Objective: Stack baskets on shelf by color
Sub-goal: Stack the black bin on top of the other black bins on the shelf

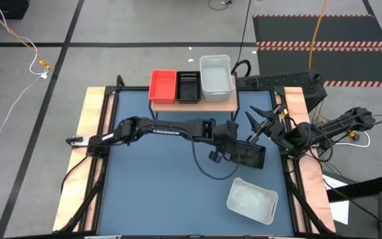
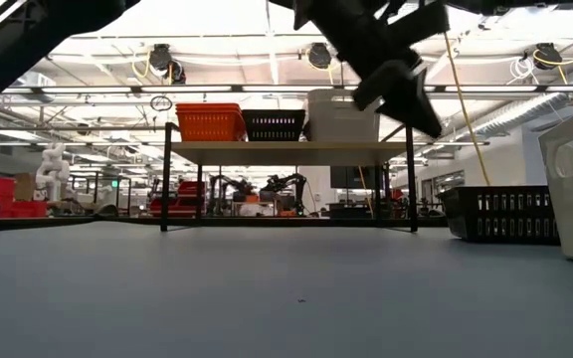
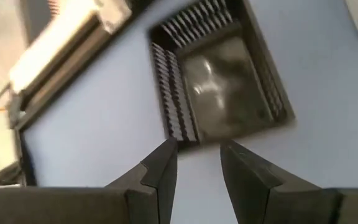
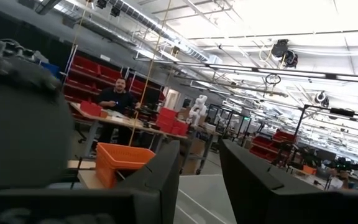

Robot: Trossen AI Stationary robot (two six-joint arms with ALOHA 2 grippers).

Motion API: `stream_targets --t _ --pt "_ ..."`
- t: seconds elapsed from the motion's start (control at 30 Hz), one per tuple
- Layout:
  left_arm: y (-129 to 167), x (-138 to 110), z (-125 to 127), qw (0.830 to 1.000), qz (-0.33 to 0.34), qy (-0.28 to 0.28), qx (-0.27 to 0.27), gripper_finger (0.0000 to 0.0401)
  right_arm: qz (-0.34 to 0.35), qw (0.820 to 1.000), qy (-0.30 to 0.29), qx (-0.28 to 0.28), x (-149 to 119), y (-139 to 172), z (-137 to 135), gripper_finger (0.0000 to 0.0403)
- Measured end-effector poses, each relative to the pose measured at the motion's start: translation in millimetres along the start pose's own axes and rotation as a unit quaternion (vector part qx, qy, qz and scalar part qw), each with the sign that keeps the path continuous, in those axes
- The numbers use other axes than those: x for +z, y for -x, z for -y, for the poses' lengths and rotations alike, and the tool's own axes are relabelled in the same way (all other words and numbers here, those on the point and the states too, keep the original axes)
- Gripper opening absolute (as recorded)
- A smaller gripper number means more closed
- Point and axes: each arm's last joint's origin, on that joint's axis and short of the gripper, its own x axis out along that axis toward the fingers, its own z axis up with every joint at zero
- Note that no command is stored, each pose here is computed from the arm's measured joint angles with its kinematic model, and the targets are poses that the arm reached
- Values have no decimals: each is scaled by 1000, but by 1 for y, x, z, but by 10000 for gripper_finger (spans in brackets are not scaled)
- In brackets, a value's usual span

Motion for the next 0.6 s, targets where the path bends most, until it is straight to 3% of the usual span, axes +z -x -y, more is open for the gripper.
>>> stream_targets --t 0.17,0.33,0.5,0.6 --pt "-1 -14 3 995 1 -50 -89 124 -2 1000 11 2 -1 0 -1 109" --pt "-11 -17 9 991 14 -104 -84 124 -2 1000 18 2 -1 0 -1 109" --pt "-30 -26 26 973 33 -219 -72 124 -2 1000 17 2 -1 0 -1 109" --pt "-43 -32 36 968 40 -239 -60 124 -2 1000 17 2 -1 0 -1 109"
